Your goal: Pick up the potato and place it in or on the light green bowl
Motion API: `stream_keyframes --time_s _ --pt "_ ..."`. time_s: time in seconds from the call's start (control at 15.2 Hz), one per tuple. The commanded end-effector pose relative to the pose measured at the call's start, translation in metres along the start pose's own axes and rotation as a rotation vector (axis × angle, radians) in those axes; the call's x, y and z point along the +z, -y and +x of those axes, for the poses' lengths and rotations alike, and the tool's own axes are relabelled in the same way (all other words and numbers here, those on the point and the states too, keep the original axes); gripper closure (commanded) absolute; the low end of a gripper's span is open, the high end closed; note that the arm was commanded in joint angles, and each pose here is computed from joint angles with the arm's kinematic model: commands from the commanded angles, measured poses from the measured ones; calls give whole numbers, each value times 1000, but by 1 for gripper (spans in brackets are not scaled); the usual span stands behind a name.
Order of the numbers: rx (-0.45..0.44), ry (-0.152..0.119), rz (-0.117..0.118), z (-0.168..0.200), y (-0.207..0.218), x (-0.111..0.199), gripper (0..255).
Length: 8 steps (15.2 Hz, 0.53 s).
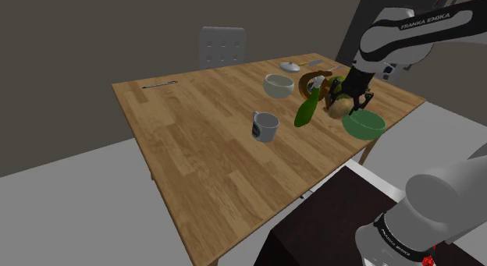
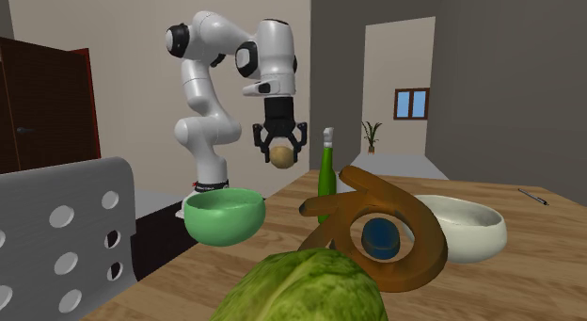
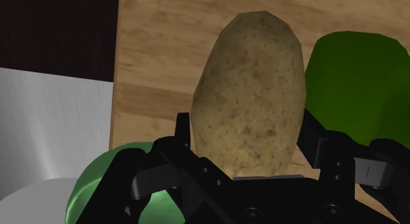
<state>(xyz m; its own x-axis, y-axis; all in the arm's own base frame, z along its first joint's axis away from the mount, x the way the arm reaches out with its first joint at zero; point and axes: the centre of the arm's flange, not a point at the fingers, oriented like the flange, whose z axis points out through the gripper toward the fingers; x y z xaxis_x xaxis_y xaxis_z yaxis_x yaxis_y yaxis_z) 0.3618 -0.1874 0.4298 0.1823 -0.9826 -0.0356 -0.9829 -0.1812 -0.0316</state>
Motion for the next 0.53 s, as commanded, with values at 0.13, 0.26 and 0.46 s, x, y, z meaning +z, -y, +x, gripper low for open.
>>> stream_keyframes --time_s 0.13,0.26,0.46 --pt "0 0 0 -1 0 -21 255" --pt "0 0 0 -2 1 -32 255" --pt "0 0 0 10 -6 -40 255"
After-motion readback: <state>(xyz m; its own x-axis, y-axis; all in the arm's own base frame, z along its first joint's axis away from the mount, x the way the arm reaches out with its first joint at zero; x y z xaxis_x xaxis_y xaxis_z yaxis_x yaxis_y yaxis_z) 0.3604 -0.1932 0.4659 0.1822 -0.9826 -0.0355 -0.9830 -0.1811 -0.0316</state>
